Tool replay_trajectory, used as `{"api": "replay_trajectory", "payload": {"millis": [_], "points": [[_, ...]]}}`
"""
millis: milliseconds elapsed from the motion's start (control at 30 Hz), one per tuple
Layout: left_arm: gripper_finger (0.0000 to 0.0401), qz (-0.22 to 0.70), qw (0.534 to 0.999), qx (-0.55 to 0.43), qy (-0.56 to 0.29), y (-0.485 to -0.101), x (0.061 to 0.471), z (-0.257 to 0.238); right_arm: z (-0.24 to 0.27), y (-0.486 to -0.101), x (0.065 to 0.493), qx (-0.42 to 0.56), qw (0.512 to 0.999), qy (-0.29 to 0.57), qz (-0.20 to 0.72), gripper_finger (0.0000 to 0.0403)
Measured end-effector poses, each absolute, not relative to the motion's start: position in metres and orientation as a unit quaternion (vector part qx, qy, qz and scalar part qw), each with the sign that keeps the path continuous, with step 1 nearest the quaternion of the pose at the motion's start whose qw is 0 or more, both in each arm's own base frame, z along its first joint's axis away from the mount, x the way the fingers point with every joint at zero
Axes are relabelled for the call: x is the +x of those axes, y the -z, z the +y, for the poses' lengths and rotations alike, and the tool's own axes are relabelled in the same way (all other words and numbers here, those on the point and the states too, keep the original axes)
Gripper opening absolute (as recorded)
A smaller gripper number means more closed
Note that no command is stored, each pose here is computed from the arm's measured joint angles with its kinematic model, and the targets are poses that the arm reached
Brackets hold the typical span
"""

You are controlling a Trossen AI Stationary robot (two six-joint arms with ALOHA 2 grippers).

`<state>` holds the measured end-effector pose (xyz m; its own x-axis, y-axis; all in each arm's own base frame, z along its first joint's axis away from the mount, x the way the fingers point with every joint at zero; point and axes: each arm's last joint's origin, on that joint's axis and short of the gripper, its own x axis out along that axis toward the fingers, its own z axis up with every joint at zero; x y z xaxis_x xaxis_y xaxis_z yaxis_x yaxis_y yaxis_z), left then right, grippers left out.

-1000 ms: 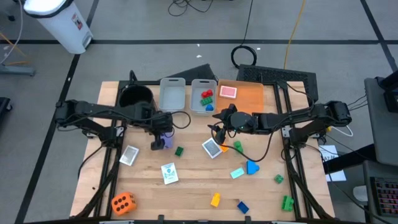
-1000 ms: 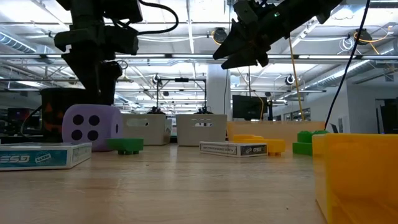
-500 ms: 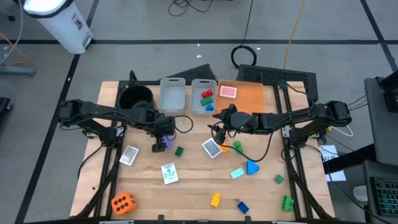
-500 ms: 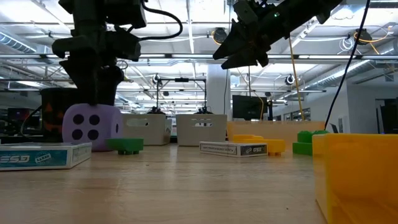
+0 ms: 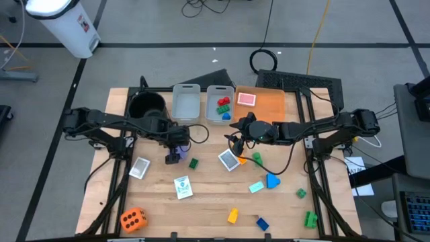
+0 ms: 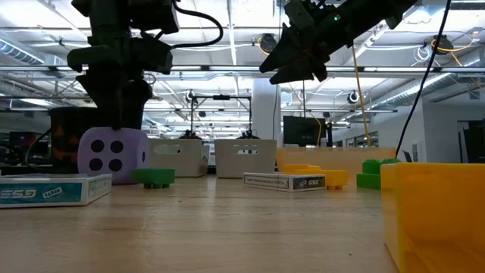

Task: Pick & Place Toys
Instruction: Put the purple dice into the left gray bin

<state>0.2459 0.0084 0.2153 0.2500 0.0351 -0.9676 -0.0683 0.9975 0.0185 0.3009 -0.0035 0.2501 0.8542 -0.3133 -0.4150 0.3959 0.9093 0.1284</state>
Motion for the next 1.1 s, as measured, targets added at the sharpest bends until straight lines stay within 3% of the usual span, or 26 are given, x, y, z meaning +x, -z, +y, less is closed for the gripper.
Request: {"api": "replay_trajectory", "payload": {"millis": [500, 1100], "points": [[0.0397, 0.61, 0.791, -0.021, -0.03, -0.202, 0.26, 0.009, -0.003, -0.249, 0.301, 0.117, 0.955, 0.187, 0.198, 0.0242], [0.0397, 0.643, 0.762, -0.058, -0.047, -0.206, 0.245, 0.008, -0.003, -0.249, 0.301, 0.114, 0.956, 0.186, 0.198, 0.0242]]}}
